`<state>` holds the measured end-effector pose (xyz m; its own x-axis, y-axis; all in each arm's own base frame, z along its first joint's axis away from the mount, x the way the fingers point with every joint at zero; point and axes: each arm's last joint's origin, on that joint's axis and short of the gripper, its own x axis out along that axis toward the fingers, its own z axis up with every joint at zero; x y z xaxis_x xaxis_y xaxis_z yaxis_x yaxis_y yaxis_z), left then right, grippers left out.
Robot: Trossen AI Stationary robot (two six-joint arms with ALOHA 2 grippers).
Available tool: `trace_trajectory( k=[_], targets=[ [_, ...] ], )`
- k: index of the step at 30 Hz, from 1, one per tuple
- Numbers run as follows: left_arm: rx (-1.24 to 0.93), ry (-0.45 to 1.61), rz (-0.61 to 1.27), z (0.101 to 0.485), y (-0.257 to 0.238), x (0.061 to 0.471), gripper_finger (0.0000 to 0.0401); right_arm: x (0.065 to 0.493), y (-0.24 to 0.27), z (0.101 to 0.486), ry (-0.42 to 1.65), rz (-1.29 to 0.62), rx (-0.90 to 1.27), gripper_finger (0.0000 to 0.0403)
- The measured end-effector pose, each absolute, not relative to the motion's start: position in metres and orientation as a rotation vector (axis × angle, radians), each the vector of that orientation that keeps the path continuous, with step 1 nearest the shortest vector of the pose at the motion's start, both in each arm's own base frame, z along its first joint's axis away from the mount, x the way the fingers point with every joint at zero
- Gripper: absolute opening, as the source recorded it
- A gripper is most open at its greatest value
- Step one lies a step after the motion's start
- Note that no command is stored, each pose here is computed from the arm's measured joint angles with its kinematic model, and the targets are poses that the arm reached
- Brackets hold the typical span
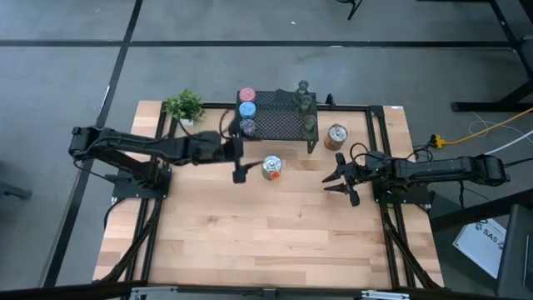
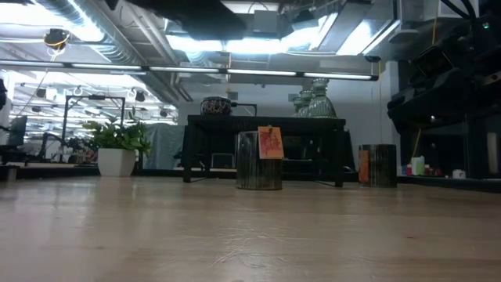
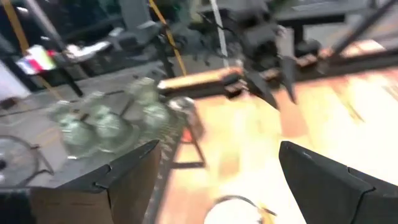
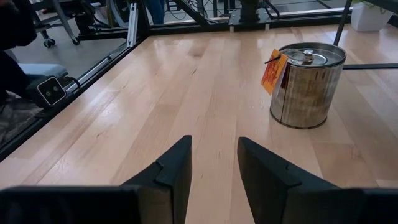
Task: Pick & Place candle stick holders
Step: Put the left silver scented candle on the shelf
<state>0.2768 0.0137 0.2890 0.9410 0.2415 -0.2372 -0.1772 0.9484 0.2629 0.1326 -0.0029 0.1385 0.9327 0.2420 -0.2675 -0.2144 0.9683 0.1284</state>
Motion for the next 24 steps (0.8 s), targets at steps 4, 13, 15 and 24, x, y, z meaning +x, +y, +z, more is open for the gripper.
trace_trajectory(
  k=[4, 13, 15, 24],
  targets=[
    [0.253, 0.319, 0.162, 0.277, 0.001, 0.284, 0.0321, 0.133, -0.003, 0.138, 0.286, 0.234, 0.098, 0.0132],
    [0.259, 0.453, 0.124, 0.238, -0.013, 0.305, 0.029, 0.133, -0.003, 0.138, 0.286, 0.234, 0.098, 0.0132],
    [0.273, 0.476, 0.156, 0.232, -0.014, 0.308, 0.0287, 0.133, -0.003, 0.138, 0.286, 0.234, 0.098, 0.0132],
    [0.301, 0.567, 0.181, 0.206, -0.017, 0.318, 0.0285, 0.133, -0.003, 0.139, 0.285, 0.234, 0.098, 0.0132]
  ],
)
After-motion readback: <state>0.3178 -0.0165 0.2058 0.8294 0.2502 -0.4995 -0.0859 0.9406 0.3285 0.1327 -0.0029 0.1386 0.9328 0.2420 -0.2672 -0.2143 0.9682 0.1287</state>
